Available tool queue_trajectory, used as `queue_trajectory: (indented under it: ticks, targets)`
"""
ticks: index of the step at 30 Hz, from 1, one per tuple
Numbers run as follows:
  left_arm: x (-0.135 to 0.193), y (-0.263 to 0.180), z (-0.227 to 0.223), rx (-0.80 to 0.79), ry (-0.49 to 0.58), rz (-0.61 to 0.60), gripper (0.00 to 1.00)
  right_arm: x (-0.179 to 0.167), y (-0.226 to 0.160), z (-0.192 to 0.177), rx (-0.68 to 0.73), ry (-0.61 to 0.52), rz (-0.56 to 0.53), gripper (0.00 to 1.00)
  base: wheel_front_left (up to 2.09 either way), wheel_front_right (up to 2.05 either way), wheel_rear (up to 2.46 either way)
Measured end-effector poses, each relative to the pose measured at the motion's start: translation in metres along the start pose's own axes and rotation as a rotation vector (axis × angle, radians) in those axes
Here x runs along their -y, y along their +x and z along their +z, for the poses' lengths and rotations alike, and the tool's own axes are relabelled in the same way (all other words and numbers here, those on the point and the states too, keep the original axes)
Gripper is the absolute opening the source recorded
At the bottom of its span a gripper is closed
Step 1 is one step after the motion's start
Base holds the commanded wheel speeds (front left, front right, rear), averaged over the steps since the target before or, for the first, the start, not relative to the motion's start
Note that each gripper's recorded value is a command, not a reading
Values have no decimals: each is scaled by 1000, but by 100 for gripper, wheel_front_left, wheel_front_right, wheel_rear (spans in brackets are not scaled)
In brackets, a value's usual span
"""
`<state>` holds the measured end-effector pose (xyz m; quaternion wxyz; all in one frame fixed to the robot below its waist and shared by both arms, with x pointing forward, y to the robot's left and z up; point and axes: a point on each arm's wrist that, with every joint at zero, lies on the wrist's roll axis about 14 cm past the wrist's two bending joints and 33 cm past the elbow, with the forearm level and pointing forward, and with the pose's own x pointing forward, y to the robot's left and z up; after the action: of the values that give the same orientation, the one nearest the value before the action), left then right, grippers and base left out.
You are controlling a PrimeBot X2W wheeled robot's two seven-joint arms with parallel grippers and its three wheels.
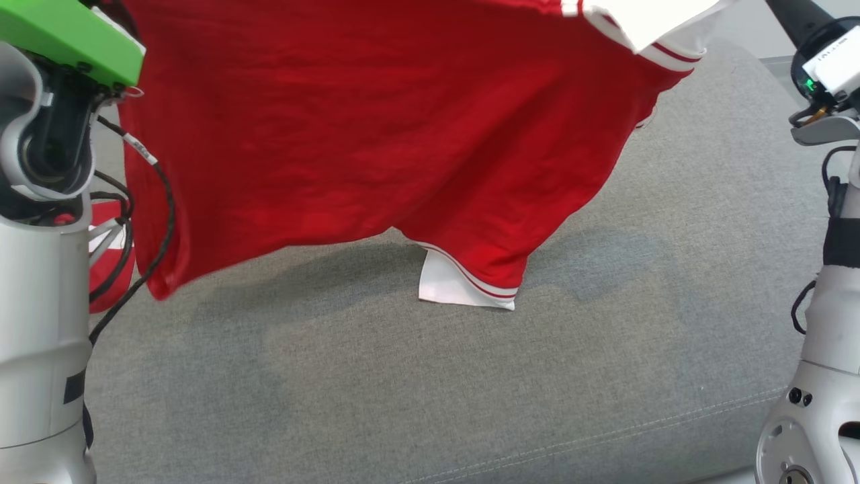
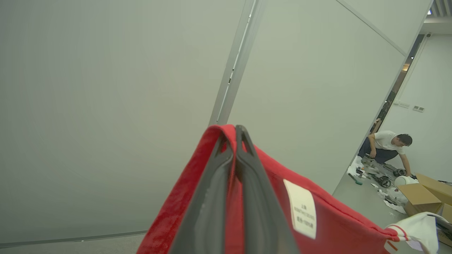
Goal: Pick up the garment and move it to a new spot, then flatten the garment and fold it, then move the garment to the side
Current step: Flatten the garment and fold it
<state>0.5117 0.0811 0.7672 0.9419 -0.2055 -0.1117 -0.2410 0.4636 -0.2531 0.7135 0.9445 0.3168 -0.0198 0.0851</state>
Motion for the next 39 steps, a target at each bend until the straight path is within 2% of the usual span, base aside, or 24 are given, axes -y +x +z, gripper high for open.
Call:
queue_trajectory:
  ticks: [11, 17, 19, 20, 22, 25, 27, 33, 39]
  targets:
    - [-16, 20, -45, -143, 17, 37, 0, -11, 45, -16, -63, 62, 40, 0, 0, 0, 0]
    - [-55, 48, -60, -180, 34, 157, 0, -25, 97, -6, 19, 89, 40, 0, 0, 0, 0]
    - [-69, 61, -45, -112, 79, 202, 0, -36, 113, 11, 98, 87, 46, 0, 0, 0, 0]
    - [-76, 76, -12, 25, 113, 226, 0, -50, 124, 35, 196, 104, 59, 0, 0, 0, 0]
    - [-67, 91, 23, 176, 157, 207, 0, -67, 130, 67, 325, 140, 82, 0, 0, 0, 0]
    - [-35, 108, 70, 396, 186, 85, 0, -94, 131, 112, 502, 151, 129, 0, 0, 0, 0]
    - [-29, 116, 86, 491, 190, 53, 0, -103, 133, 127, 572, 182, 148, 0, 0, 0, 0]
    - [-57, 144, 53, 460, 186, 74, 0, -83, 159, 104, 546, 191, 106, 0, 0, 0, 0]
    - [-95, 163, -18, 338, 128, 119, 0, -39, 187, 53, 455, 166, 19, 0, 0, 0, 0]
